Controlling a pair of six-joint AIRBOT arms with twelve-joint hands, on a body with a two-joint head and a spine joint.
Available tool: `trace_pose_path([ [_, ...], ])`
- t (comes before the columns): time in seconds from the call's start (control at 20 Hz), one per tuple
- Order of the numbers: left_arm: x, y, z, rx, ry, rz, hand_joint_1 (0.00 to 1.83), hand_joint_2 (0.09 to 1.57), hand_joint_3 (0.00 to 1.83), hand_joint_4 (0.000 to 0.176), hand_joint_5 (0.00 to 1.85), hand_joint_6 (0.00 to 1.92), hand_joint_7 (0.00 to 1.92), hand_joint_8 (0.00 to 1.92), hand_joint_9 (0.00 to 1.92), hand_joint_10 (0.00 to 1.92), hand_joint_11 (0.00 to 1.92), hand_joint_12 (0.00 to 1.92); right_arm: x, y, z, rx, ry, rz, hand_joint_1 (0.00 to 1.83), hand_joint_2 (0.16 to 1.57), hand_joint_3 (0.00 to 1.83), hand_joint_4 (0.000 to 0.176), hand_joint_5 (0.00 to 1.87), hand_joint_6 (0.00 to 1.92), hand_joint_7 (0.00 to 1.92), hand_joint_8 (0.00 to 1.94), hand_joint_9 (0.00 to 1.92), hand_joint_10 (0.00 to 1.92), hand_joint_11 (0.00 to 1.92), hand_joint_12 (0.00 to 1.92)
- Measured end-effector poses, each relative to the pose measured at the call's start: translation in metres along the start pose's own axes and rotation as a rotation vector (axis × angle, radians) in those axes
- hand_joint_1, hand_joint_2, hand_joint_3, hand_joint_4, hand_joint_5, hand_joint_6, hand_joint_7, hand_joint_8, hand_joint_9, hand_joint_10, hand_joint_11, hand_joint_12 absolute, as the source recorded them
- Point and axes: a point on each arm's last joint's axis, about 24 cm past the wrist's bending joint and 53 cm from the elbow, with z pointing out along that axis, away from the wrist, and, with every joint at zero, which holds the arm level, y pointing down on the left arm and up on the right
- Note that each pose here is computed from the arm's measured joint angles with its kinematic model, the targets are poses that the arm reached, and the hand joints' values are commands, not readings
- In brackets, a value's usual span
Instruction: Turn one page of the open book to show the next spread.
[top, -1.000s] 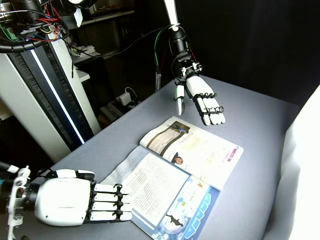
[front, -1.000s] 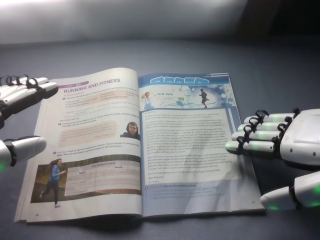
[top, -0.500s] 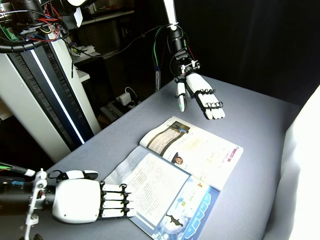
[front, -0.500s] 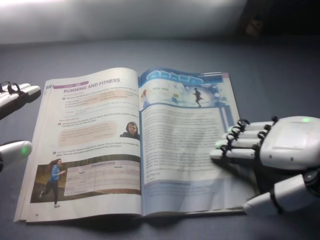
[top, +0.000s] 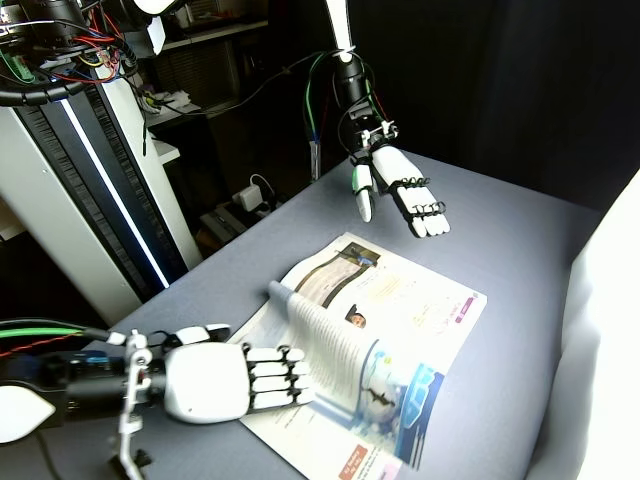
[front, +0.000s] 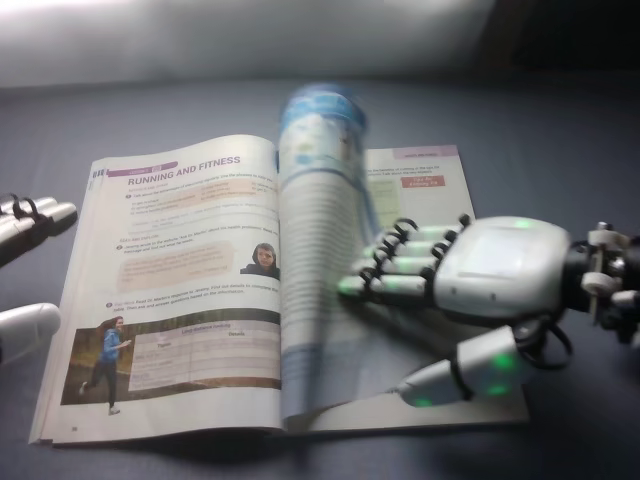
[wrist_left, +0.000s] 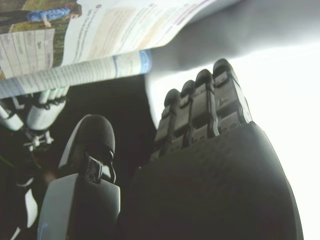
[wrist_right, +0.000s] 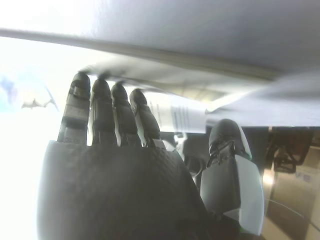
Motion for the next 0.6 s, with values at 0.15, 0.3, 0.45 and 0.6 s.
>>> trace_pose_path([
  [0.15,-0.002,0.002,0.001,-0.002,-0.007,-0.002,0.06,1.48,0.01,0.000,0.04,0.01,0.00,0.00,0.00,0.00,0.00,0.00,-0.019,0.025,0.020,-0.080,-0.053,-0.010,0.00,1.16,0.00,0.000,0.00,0.00,0.00,0.00,0.00,0.00,0.00,0.00],
  [0.3,0.000,0.005,0.001,-0.005,-0.005,-0.005,0.00,1.49,0.01,0.000,0.03,0.00,0.00,0.00,0.00,0.00,0.00,0.00,-0.037,0.058,0.039,-0.167,-0.098,-0.042,0.00,1.17,0.00,0.000,0.00,0.00,0.00,0.00,0.00,0.00,0.00,0.00],
  [0.45,0.001,0.007,0.002,-0.007,0.001,-0.005,0.00,1.46,0.00,0.000,0.00,0.00,0.00,0.00,0.00,0.00,0.00,0.00,-0.049,0.105,0.053,-0.291,-0.133,-0.079,0.00,1.15,0.00,0.000,0.00,0.00,0.00,0.00,0.00,0.00,0.00,0.00],
  [0.6,0.001,0.008,0.002,-0.011,0.003,-0.003,0.00,1.45,0.00,0.007,0.04,0.01,0.00,0.00,0.00,0.00,0.00,0.00,-0.059,0.134,0.055,-0.373,-0.160,-0.122,0.00,1.14,0.00,0.000,0.00,0.00,0.00,0.00,0.00,0.00,0.00,0.00],
])
